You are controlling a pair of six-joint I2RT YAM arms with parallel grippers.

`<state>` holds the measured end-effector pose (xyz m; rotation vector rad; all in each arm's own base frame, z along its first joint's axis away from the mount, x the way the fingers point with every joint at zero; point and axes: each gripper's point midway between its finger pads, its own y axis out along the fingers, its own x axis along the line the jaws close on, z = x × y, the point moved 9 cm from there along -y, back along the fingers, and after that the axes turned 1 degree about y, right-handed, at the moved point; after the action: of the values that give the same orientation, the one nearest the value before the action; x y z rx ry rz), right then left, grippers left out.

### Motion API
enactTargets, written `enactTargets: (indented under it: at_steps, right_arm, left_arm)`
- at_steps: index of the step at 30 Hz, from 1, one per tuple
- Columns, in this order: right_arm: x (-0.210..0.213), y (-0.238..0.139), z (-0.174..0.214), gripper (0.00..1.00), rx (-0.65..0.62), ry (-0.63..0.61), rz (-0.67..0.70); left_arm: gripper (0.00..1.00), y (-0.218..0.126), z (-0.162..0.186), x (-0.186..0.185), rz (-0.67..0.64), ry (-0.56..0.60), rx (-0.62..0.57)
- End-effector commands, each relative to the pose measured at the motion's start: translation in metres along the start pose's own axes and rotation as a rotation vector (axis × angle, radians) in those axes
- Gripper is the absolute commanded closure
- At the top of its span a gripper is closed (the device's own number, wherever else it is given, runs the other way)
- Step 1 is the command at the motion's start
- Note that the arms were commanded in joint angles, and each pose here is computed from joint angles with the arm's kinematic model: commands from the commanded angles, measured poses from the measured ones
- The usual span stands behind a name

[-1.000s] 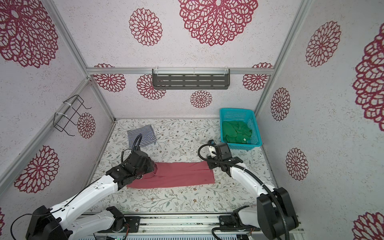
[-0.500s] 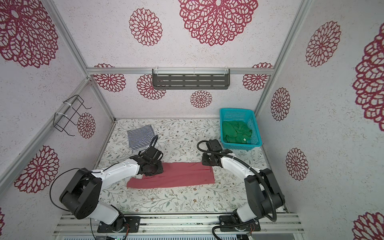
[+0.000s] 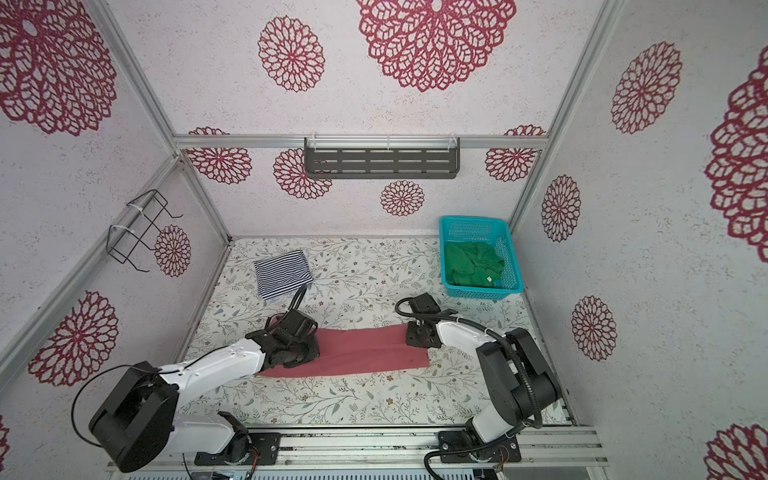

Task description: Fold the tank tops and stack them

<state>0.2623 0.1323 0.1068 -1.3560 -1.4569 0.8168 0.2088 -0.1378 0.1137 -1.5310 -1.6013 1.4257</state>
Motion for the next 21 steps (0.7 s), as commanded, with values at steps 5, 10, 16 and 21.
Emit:
enactTargets:
  at_steps: [5, 10, 16, 21]
  right_arm:
    - [-0.019, 0.012, 0.001, 0.89, -0.008, 0.038, 0.100]
    - [-0.019, 0.015, 0.002, 0.88, -0.011, 0.028, 0.099]
    - [-0.019, 0.018, 0.004, 0.88, -0.010, 0.032, 0.086]
    - [-0.019, 0.018, 0.004, 0.88, -0.007, 0.025, 0.092]
  left_arm:
    - [0.50, -0.025, -0.007, 0.015, -0.034, -0.104, -0.151]
    - [0.45, -0.060, -0.043, 0.034, -0.071, -0.092, -0.196]
    - [0.37, -0.055, -0.094, 0.060, -0.184, -0.073, -0.177]
    - [0.38, -0.037, -0.128, 0.055, -0.194, -0.032, -0.152]
